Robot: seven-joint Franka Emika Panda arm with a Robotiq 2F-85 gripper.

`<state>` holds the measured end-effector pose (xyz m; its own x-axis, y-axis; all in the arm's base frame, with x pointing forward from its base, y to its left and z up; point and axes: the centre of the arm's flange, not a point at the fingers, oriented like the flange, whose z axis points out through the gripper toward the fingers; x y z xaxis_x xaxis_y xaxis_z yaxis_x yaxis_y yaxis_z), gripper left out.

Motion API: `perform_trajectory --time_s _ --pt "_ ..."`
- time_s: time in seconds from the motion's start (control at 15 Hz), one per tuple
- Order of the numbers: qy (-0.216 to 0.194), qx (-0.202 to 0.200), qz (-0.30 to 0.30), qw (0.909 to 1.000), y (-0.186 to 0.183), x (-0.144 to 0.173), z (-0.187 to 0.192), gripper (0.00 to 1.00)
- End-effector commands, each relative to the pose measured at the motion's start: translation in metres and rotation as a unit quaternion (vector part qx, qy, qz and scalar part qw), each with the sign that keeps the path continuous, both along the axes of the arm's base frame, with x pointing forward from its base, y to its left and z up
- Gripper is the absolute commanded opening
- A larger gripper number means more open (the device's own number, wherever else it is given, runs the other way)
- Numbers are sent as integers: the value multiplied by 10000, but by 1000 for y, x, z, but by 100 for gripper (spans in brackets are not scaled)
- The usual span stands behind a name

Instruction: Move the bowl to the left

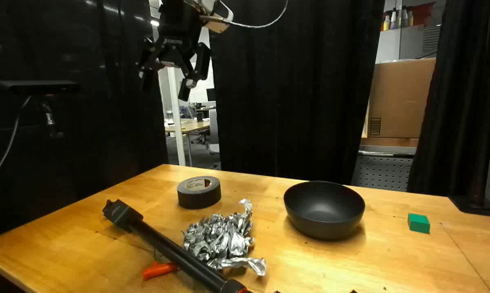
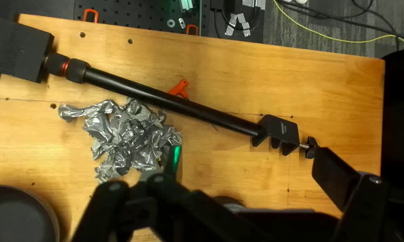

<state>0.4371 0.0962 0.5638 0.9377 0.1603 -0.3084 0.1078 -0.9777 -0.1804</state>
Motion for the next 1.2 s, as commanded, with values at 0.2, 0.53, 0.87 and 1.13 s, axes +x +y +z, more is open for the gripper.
perform_trajectory --time_s 0.2,0.53,0.87,1.13 --pt "-45 7 -1 10000 0 0 4 100" --pt "-7 7 -58 10000 -12 9 -5 100" --pt "1 79 -104 9999 -62 56 -28 100" --pt "-163 132 -310 9993 -103 94 -48 100"
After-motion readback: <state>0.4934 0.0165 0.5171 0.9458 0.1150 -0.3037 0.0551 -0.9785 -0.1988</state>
